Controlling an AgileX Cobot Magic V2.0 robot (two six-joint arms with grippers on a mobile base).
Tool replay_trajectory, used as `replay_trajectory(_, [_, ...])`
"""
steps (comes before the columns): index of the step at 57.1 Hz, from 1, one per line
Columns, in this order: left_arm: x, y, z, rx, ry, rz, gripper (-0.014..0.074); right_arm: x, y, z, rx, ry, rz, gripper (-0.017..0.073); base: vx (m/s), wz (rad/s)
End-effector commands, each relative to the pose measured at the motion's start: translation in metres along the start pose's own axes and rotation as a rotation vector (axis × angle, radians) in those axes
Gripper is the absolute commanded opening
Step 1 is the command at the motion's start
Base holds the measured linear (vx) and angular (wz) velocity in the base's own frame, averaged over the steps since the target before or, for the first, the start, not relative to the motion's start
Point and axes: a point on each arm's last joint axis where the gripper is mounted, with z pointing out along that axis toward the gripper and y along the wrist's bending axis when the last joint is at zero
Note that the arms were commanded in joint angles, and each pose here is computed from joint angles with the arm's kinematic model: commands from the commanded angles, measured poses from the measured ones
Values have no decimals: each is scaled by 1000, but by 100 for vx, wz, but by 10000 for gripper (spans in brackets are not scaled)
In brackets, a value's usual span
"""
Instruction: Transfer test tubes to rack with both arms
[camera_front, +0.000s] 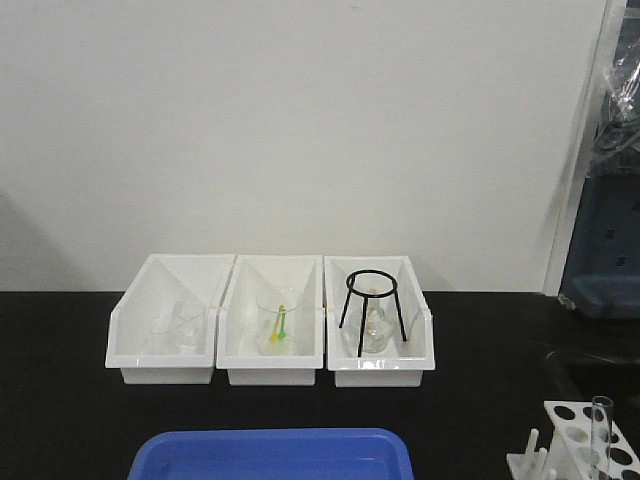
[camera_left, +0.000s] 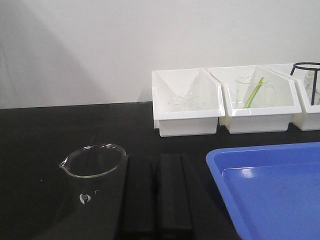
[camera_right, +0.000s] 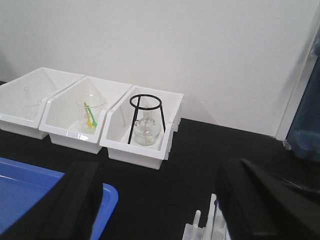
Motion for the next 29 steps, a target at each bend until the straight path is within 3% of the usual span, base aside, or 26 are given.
replay_trajectory(1, [-16,1,-2,-8,-104,-10,-6,-15,-4,-3,41,-95,8,529,0,0])
replay_trajectory(29, [-16,1,-2,-8,-104,-9,-6,-15,-5,-3,45,-92,-7,529,0,0])
